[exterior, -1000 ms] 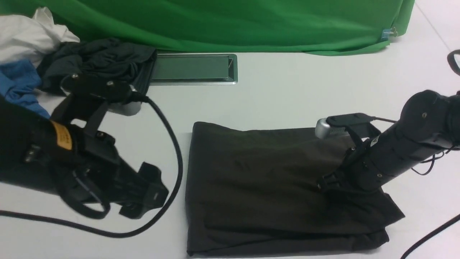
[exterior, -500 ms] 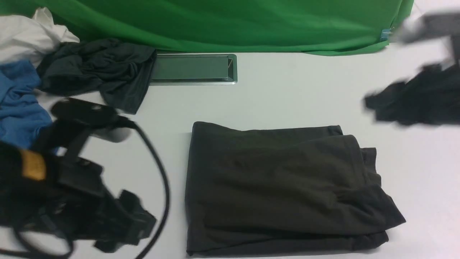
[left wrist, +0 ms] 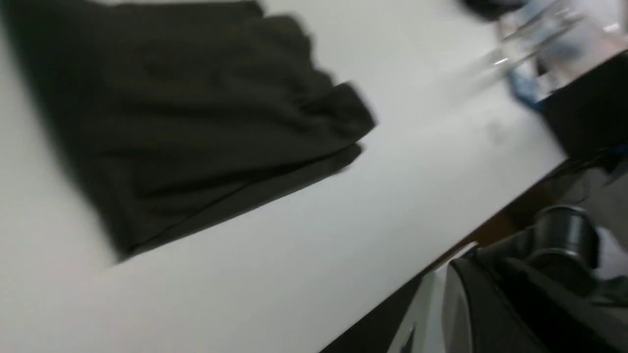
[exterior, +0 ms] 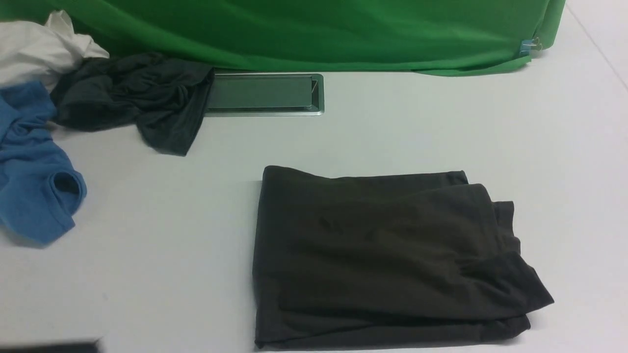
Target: Fold a long-sleeved shirt on a white desktop.
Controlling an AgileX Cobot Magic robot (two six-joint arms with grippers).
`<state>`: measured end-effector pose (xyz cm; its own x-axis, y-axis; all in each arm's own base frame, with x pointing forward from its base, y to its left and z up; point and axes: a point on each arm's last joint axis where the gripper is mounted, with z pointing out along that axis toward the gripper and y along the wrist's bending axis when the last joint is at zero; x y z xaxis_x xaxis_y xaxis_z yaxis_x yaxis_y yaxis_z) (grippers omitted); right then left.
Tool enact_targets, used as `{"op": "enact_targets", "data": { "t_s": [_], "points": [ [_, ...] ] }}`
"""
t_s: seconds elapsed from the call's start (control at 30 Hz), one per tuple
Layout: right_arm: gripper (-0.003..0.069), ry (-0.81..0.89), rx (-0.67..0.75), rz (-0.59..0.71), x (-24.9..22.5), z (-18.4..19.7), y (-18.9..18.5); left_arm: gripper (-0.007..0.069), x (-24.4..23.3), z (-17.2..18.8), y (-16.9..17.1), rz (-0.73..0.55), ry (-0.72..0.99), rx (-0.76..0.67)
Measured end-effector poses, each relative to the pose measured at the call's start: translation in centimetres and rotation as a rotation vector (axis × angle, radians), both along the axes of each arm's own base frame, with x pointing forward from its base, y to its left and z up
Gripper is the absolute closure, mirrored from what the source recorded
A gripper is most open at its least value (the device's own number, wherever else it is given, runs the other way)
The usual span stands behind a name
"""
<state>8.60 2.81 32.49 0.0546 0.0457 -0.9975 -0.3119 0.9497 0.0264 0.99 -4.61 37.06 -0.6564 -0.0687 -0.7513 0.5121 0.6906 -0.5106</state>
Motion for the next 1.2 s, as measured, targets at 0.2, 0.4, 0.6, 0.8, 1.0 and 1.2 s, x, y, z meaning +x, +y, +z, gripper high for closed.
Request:
{"op": "enact_targets", "data": {
  "t_s": [0.2,0.4,0.6,0.8,1.0,1.2],
  "points": [
    [0.0494,-0.045,0.005,0.036,-4.1,-0.6,-0.9,0.0608,-4.2,-0.2,1.7,-0.026,-0.135,-0.1],
    [0.047,-0.02,0.0,0.05,-4.8,-1.0,-1.0,0.0608,-4.9,-0.4,2.0,-0.047,-0.205,-0.076],
    [0.0458,-0.009,0.015,0.052,-4.8,-1.1,-1.0,0.0608,-4.9,-0.4,2.1,-0.07,-0.269,-0.028],
    [0.0447,-0.008,0.016,0.052,-4.8,-1.1,-1.0,0.0608,-4.9,-0.4,2.1,-0.07,-0.269,-0.028],
    [0.044,-0.008,0.016,0.052,-4.8,-1.1,-1.0,0.0608,-4.9,-0.4,2.1,-0.074,-0.279,-0.019],
    [0.0427,-0.007,0.016,0.053,-4.8,-1.1,-1.0,0.0608,-4.0,0.8,2.5,0.008,-0.455,-0.025]
  ]
}}
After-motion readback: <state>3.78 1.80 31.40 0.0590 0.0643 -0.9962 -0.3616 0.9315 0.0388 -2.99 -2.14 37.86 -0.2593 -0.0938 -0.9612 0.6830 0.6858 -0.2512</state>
